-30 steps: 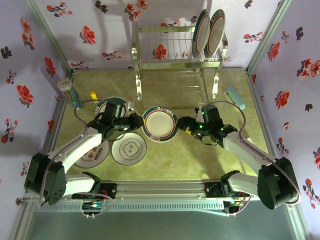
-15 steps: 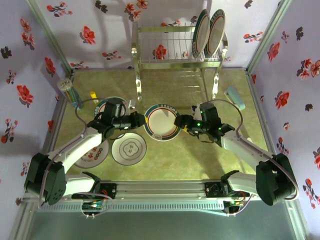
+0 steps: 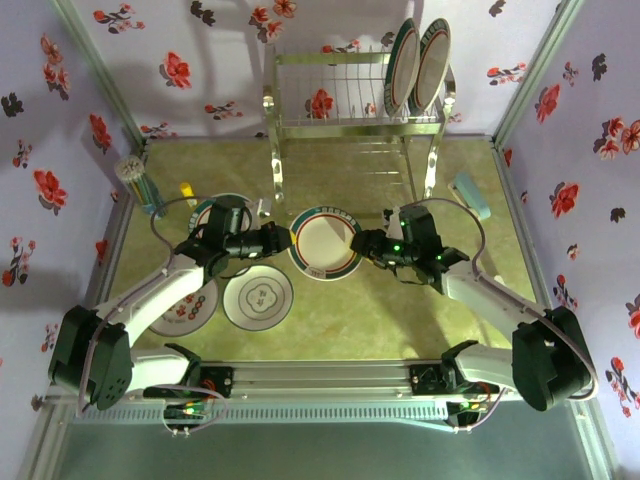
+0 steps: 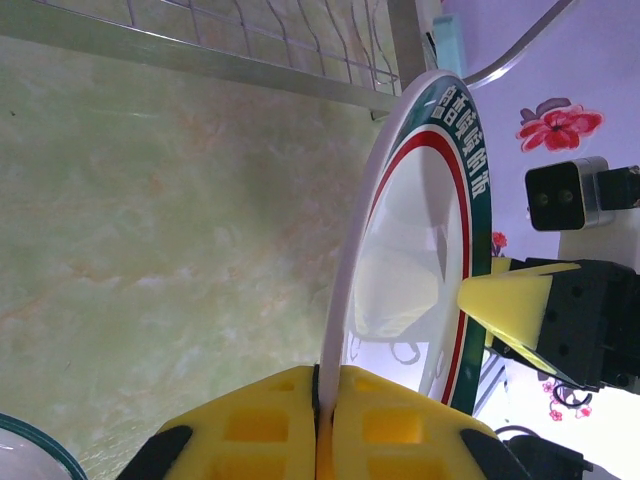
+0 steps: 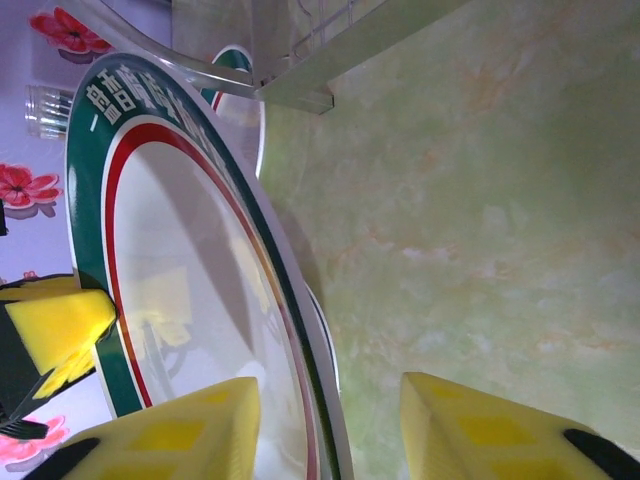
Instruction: Load the plates into the dish rack
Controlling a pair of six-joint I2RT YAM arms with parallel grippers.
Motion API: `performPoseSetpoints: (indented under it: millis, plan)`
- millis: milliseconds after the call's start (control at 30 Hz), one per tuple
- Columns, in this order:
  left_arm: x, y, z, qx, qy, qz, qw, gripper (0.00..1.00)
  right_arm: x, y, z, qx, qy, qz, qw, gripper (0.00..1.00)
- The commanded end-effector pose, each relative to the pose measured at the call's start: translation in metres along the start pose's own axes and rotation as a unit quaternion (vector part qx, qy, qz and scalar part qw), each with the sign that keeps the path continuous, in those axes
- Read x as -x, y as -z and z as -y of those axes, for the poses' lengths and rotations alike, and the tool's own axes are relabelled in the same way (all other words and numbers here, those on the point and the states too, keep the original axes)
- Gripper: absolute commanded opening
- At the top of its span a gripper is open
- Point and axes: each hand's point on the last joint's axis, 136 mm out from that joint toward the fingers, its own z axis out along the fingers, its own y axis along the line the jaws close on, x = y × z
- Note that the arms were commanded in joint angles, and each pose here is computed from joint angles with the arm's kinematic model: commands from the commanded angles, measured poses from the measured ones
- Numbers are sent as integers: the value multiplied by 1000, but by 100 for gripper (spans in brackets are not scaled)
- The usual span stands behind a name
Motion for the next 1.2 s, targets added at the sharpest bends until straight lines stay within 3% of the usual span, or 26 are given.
performPoseSetpoints:
  millis: [0,500,600,700,867,1100,1167]
  plan:
    - [1,0,13,-29,-8,1,1000,0,5,4,-10,9,12,14,1000,38]
    - [-2,-4,7,-24,-1,-3,1000,0,7,7,-9,3,13,22,1000,10]
    - [-2,-3,8,-25,-1,-2,1000,3,8,8,-10,4,14,25,1000,1]
    - [-1,-3,8,-24,-1,-1,1000,8,8,10,-10,1,15,27,1000,0]
    - [-1,-4,7,-22,2,-1,1000,21,8,14,-9,-6,20,31,999,0]
    - [1,-3,8,-25,1,4,1000,59,8,22,-6,-30,31,34,998,0]
    - [2,-2,10,-27,-3,7,1000,66,7,26,-6,-41,41,34,998,0]
